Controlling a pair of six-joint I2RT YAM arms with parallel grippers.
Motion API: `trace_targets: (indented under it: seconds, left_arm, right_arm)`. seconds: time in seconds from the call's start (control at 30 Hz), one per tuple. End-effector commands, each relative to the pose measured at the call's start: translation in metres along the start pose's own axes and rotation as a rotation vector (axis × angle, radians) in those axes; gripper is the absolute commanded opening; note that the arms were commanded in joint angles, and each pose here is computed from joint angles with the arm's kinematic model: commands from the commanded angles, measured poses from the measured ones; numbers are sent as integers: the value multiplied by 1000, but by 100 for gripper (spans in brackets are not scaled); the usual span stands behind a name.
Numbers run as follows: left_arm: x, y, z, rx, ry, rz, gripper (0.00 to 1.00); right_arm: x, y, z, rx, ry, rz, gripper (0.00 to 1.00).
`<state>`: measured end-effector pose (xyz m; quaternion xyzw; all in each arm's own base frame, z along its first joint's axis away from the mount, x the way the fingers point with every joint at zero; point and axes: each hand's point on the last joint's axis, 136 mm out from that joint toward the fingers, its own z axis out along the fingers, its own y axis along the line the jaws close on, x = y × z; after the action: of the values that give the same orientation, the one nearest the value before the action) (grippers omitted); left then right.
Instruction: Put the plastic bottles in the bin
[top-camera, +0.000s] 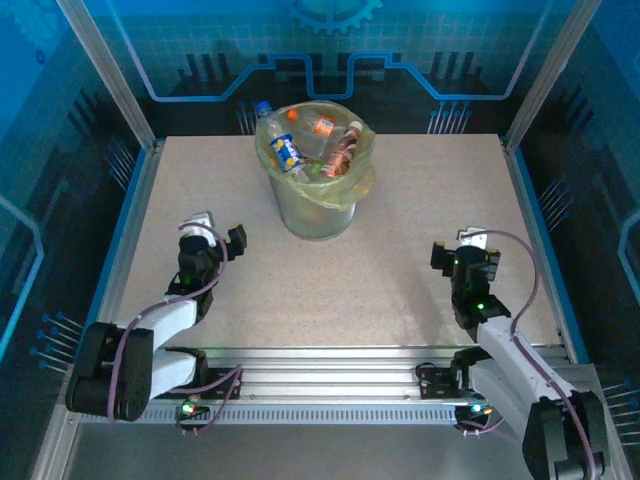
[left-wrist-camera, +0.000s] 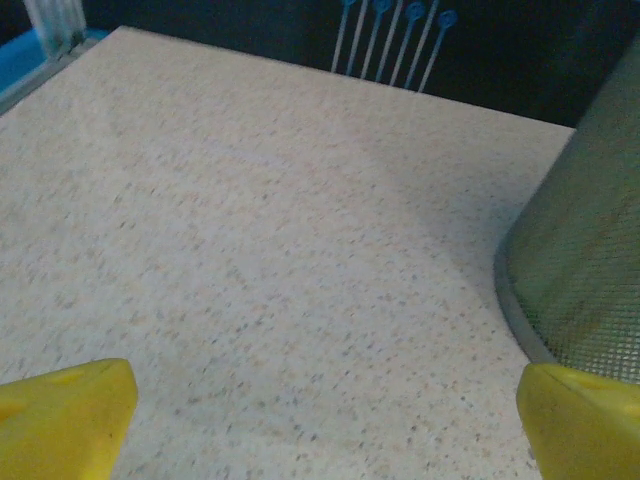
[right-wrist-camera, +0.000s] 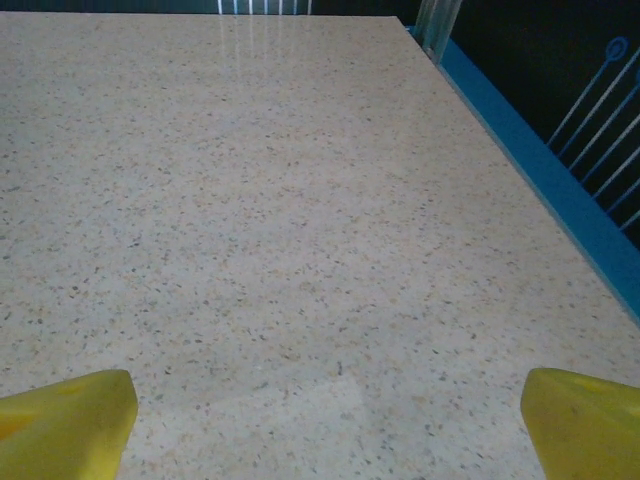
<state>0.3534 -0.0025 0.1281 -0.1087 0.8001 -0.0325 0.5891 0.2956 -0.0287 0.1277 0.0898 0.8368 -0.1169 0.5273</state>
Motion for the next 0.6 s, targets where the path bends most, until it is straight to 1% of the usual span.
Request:
trace_targets:
  seconds: [0.0, 0.17, 0.27, 0.57]
  left_arm:
    - [-38, -18, 3, 54, -138, 75, 99]
    - [-39, -25, 9, 80, -117, 98, 99]
    - [-38, -27, 9, 96, -110, 88, 99]
    - [-38, -28, 9, 97, -110, 85, 99]
  right_arm:
    - [-17, 10, 8, -64, -89, 45, 100]
    - [-18, 19, 24, -92, -82, 32, 100]
    - [-20, 28, 35, -116, -95, 3, 100]
    - [-31, 51, 62, -209, -129, -39, 100]
